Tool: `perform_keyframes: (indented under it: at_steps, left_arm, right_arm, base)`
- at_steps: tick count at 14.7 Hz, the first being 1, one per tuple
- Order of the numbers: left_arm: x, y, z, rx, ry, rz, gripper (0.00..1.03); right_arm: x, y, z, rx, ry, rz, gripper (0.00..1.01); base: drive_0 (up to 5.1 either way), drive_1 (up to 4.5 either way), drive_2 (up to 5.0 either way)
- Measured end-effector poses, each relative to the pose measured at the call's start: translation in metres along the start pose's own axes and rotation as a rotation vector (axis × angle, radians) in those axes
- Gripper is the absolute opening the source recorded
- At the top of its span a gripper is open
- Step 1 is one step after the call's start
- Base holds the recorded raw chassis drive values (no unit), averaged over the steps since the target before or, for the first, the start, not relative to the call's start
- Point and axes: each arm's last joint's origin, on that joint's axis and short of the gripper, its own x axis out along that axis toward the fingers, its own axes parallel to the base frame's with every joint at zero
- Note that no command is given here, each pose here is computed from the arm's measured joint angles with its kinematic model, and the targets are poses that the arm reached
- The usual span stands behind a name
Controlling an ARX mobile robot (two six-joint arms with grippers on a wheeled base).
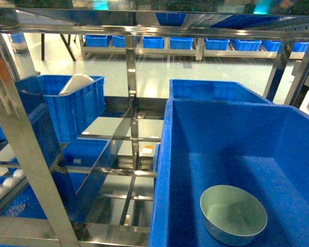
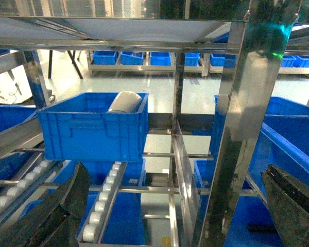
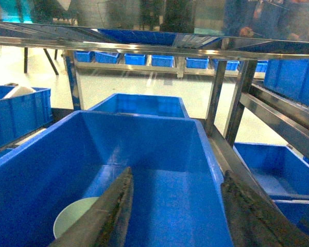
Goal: Place green bowl on second shelf with right arm
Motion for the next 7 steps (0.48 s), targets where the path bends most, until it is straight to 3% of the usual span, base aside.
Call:
perform_keyframes:
  at_steps: [4,7]
  left_arm:
    - [0.0,0.0,0.0,0.0,0.0,0.0,0.98]
    - [0.0,0.0,0.0,0.0,0.0,0.0,0.98]
  right_arm:
    - [0.0,0.0,0.0,0.0,0.0,0.0,1.0]
    - [0.0,0.0,0.0,0.0,0.0,0.0,0.98]
  base:
    - [0.0,0.0,0.0]
    - [0.0,0.0,0.0]
